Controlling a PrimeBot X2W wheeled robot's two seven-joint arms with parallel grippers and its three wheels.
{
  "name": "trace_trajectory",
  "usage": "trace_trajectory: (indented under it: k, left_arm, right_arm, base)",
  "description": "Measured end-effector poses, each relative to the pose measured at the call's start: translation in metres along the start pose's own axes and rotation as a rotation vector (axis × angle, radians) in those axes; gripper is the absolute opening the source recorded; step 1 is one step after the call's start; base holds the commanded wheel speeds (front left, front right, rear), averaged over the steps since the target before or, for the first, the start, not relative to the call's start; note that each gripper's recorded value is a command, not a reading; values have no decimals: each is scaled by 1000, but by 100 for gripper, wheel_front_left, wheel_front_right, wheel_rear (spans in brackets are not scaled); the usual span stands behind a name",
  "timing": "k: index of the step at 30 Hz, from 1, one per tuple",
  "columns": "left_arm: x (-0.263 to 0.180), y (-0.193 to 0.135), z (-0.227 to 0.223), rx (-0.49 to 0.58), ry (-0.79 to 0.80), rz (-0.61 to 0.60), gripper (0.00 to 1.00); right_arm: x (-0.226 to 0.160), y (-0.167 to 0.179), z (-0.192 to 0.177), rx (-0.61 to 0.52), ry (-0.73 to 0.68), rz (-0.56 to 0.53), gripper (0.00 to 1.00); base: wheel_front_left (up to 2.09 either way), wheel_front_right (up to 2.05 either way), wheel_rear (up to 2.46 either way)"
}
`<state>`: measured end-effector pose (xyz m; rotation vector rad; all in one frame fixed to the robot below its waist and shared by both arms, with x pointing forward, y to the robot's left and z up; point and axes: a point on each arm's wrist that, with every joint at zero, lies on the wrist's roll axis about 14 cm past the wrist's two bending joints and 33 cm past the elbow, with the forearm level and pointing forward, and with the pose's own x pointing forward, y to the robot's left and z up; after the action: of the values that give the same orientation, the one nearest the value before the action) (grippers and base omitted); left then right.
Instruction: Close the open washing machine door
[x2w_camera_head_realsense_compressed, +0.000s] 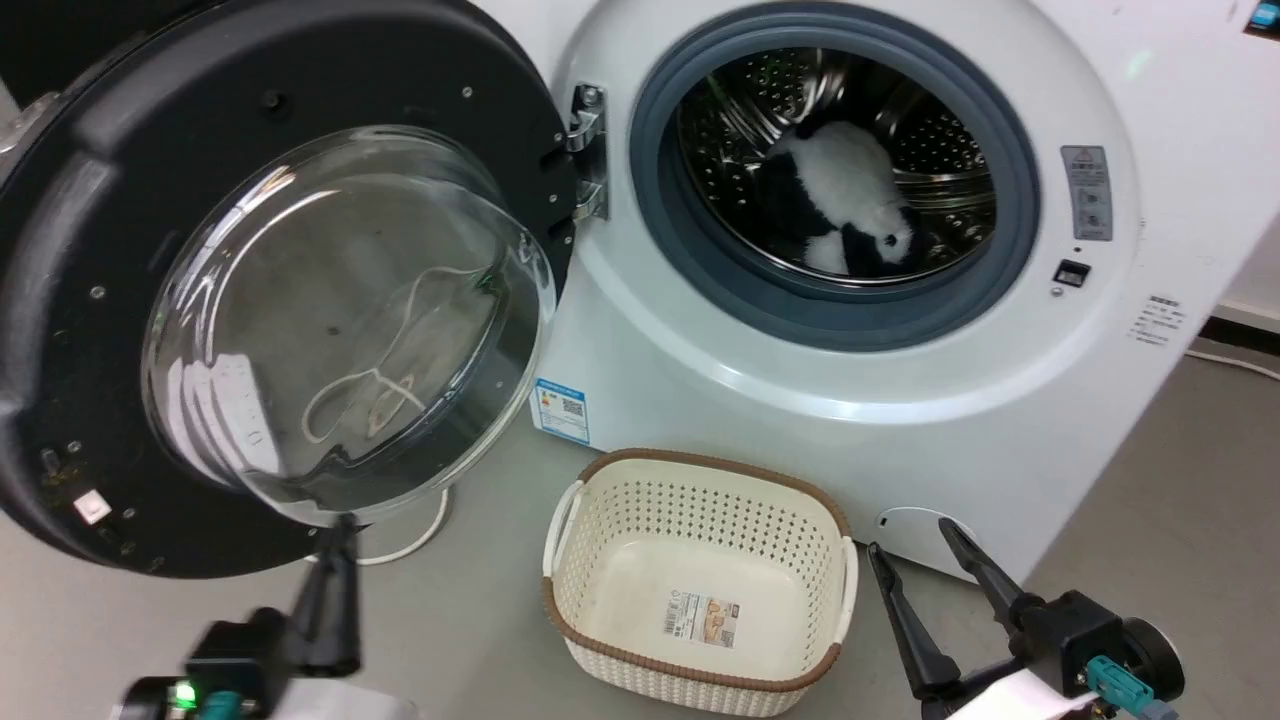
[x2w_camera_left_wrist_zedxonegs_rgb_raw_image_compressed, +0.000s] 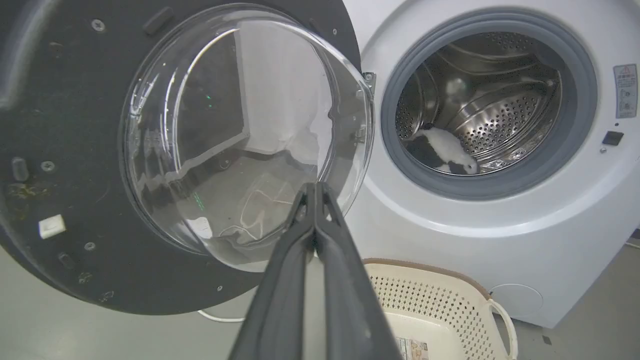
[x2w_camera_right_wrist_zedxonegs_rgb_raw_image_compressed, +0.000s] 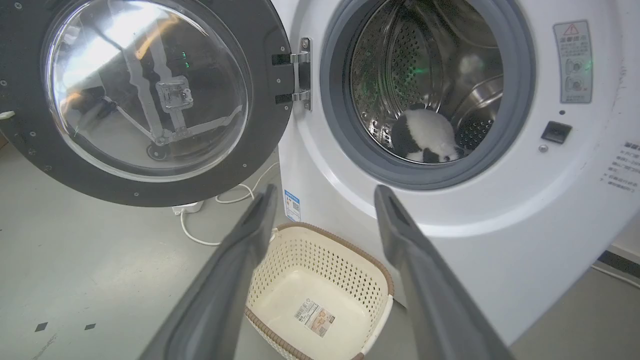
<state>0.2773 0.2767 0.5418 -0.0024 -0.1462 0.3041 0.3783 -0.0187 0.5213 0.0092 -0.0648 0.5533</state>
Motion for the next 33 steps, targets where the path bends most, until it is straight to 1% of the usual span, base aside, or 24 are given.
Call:
trace_trajectory:
  k: [4,5,7,10,15,17,18,20,23,26,28,29,30,31,32,33]
  left_arm:
    - [1,18,18,-30,-62,54,0]
    - [5,35,38,-44,-129,92,0]
    - [9,49,52,-67,-175,129,0]
    - [16,73,70,-129,-243,185,0]
    - [41,112,99,-214,-284,228,0]
    - [51,130,110,-226,-288,250,0]
    - [56,142,115,-232,-291,275,0]
    - [63,169,123,-293,-306,351,0]
    - [70,203,126,-343,-288,445,0]
    - [75,229,112,-421,-220,520,0]
    - [80,240,100,-511,-166,551,0]
    - [85,245,87,-570,-100,557,0]
    - [85,245,87,-570,-100,557,0]
    - [86,251,75,-646,-51,580,0]
    - [86,253,69,-696,-22,586,0]
    - [86,253,69,-696,-22,586,0]
  right_arm:
    - [3,6,-3,7,1,21,100]
    - [5,9,-6,9,8,35,100]
    - [6,9,-10,11,14,40,100]
    - [7,8,-16,12,26,48,100]
    - [10,7,-26,15,43,63,100]
    - [11,6,-29,18,49,66,100]
    - [12,6,-31,20,50,69,100]
    - [14,4,-35,22,56,71,100]
    - [16,-2,-41,27,65,62,100]
    - [16,-6,-48,31,80,59,100]
    - [16,-8,-51,34,84,59,100]
    - [16,-11,-56,39,95,53,100]
    - [16,-11,-56,39,95,53,100]
    - [15,-14,-60,35,105,51,100]
    - [15,-15,-62,35,110,52,100]
    - [15,-15,-62,35,110,52,100]
  base:
    - [0,0,0]
    - [0,0,0]
    - [0,0,0]
    - [0,0,0]
    - [0,0,0]
    - [0,0,0]
    - [0,0,0]
    - [0,0,0]
    - [0,0,0]
    - [0,0,0]
    - [0,0,0]
    - [0,0,0]
    - [0,0,0]
    - [0,0,0]
    - [0,0,0]
    - [0,0,0]
